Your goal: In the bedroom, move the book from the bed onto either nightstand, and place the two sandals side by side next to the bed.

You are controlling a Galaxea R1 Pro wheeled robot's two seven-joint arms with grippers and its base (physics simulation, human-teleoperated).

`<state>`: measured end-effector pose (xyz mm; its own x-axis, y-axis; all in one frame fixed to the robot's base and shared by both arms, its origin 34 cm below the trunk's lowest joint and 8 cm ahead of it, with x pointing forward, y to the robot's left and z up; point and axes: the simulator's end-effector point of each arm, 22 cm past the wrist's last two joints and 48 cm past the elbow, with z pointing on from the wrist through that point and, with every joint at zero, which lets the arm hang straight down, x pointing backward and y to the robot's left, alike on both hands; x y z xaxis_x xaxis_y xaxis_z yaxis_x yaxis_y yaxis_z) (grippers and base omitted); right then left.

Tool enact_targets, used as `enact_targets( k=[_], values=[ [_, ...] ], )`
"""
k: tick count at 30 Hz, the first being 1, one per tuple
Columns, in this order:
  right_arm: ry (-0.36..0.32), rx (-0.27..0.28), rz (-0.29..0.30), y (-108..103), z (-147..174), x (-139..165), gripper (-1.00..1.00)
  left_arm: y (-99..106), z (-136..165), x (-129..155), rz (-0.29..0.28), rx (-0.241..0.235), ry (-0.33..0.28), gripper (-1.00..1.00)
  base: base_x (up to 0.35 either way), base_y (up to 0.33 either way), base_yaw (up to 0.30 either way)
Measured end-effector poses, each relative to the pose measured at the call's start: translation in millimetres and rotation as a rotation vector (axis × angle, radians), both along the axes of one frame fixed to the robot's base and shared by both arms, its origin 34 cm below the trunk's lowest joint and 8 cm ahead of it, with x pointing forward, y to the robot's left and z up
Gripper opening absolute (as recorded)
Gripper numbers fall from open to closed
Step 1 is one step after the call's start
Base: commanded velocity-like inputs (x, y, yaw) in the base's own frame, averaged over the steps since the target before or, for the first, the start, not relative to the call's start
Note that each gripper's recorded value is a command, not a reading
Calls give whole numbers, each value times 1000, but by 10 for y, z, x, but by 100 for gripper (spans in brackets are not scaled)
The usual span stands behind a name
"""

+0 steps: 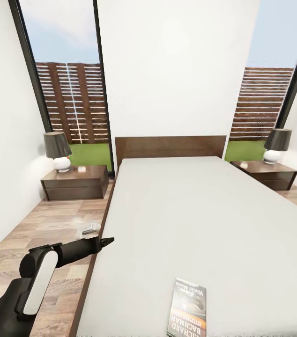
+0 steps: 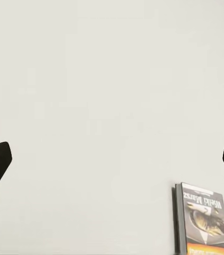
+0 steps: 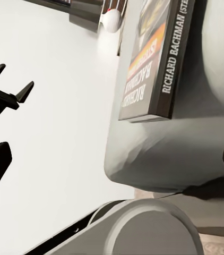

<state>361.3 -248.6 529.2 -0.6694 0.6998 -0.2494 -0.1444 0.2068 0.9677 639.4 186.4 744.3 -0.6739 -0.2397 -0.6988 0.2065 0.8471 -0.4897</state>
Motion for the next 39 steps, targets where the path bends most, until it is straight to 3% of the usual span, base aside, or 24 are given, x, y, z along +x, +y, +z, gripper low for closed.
enact_targets(
  k=[16, 39],
  values=[
    [-9, 28, 1, -3, -234, 121, 100, -3, -320, -64, 0, -1, 1, 100, 0, 0, 0],
    [-35, 126, 34, 4, 62, 491, 100, -16, -337, -60, -1, -4, -12, 100, 0, 0, 0]
  ],
)
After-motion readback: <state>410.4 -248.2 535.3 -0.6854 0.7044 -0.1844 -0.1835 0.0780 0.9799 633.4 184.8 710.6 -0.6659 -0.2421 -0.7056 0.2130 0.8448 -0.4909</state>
